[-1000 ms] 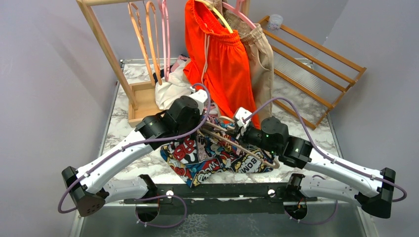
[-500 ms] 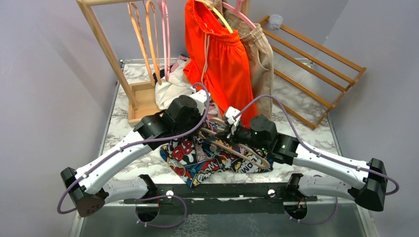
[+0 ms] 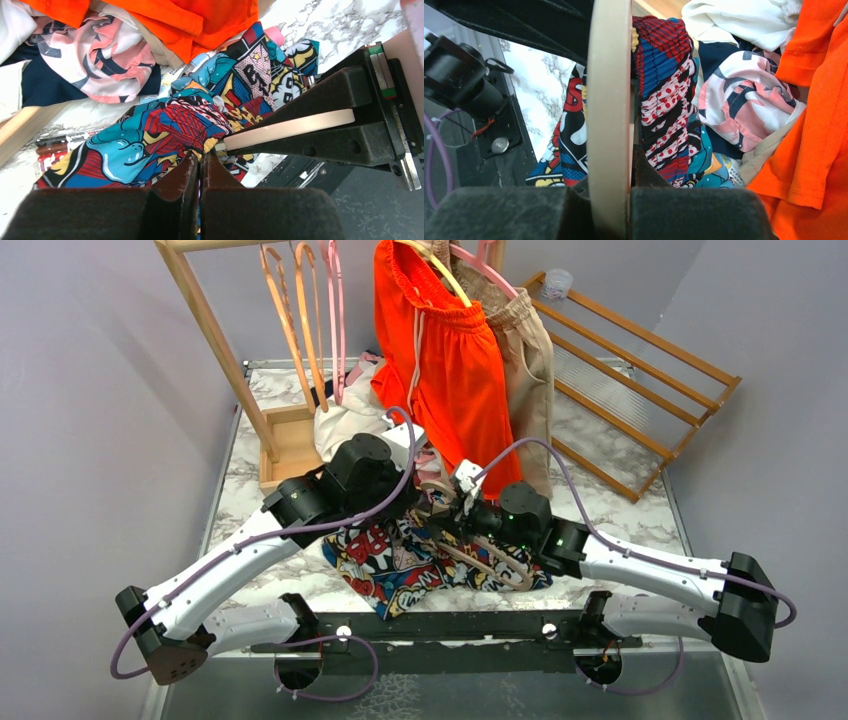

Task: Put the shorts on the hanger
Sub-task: Hang the shorts on the hanger.

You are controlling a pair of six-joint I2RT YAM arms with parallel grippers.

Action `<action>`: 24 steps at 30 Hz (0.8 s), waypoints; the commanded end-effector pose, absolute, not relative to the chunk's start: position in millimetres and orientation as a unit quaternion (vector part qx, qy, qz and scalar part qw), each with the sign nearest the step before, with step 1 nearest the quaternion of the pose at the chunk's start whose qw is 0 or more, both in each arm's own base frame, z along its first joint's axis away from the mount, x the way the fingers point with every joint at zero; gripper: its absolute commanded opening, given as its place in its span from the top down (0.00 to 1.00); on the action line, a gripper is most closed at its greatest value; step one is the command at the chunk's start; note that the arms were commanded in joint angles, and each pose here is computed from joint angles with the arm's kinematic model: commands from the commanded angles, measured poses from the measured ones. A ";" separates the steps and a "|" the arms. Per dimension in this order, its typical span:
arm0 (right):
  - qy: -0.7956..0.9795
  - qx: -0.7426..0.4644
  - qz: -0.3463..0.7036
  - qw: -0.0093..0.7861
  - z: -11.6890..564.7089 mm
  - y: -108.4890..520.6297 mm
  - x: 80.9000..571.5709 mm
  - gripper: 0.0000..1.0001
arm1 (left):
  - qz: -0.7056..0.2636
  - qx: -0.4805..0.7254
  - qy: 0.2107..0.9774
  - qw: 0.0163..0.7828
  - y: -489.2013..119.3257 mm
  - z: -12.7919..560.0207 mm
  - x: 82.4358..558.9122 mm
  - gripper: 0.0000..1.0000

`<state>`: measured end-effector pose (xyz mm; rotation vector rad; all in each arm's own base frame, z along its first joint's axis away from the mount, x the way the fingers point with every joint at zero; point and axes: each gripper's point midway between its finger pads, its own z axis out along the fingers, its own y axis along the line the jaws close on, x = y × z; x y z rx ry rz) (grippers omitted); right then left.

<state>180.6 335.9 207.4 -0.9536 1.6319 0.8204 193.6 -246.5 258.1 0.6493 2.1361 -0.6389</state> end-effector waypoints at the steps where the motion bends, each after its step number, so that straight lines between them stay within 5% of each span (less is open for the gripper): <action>1: 0.631 -0.360 0.402 0.558 249.8 343.0 174.4 0.99 | -0.303 0.251 0.819 0.417 -257.8 282.2 189.1 1.00; 13: 0.587 -0.324 0.491 0.555 277.9 341.7 150.9 0.99 | -0.363 0.254 0.799 0.406 -277.0 300.8 179.4 1.00; 24: 0.545 -0.328 0.529 0.562 315.4 335.9 133.6 0.99 | -0.434 0.244 0.746 0.441 -281.2 373.3 166.1 1.00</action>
